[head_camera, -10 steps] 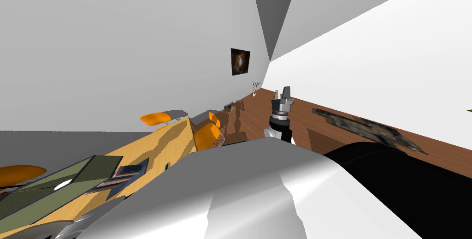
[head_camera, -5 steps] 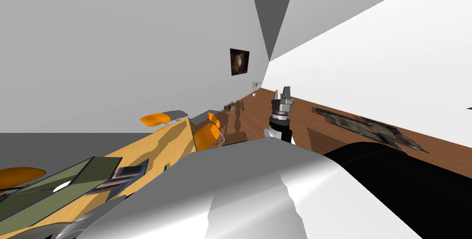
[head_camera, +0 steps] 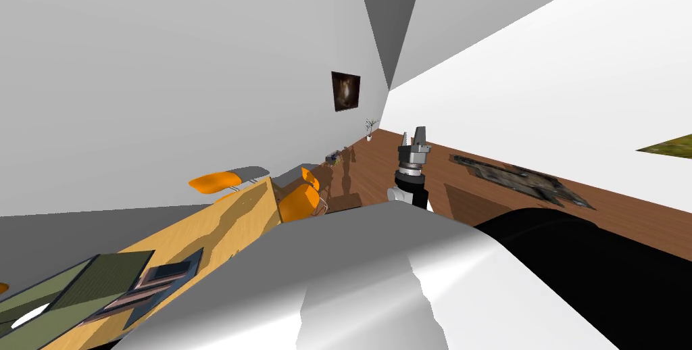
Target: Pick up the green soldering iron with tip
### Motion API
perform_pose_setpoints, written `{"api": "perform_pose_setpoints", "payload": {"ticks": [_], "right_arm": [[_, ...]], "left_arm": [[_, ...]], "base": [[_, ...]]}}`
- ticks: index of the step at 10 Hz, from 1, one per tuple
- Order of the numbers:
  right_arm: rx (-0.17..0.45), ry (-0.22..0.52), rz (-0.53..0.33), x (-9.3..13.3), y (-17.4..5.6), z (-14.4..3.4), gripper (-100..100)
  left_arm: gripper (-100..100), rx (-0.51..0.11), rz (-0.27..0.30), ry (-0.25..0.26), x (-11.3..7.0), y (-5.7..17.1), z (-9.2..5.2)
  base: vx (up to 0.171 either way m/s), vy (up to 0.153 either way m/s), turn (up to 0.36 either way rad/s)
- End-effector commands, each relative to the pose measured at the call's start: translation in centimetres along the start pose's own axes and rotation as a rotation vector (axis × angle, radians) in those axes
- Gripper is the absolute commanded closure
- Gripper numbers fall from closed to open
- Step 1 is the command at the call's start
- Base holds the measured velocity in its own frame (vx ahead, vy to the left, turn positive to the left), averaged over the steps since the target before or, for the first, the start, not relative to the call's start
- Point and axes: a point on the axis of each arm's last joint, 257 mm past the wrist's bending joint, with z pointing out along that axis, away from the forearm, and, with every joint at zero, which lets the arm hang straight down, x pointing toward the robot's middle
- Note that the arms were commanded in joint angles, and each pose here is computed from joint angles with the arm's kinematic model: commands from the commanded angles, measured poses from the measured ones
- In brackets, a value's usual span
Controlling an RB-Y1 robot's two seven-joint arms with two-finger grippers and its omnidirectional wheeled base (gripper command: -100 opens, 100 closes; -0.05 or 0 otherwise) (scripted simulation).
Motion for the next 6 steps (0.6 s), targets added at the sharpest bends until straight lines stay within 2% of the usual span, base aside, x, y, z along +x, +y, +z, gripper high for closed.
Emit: {"api": "perform_pose_setpoints", "payload": {"ticks": [1, 6], "right_arm": [[0.0, 0.0, 0.0, 0.0, 0.0, 0.0, 0], [0.0, 0.0, 0.0, 0.0, 0.0, 0.0, 0]], "left_arm": [[100, -0.008, -0.003, -0.004, 0.0, 0.5, -0.4], [100, -0.01, -0.046, -0.016, 1.9, 5.0, -2.8]], "base": [[0.0, 0.0, 0.0], [0.037, -0.012, -0.093]]}}
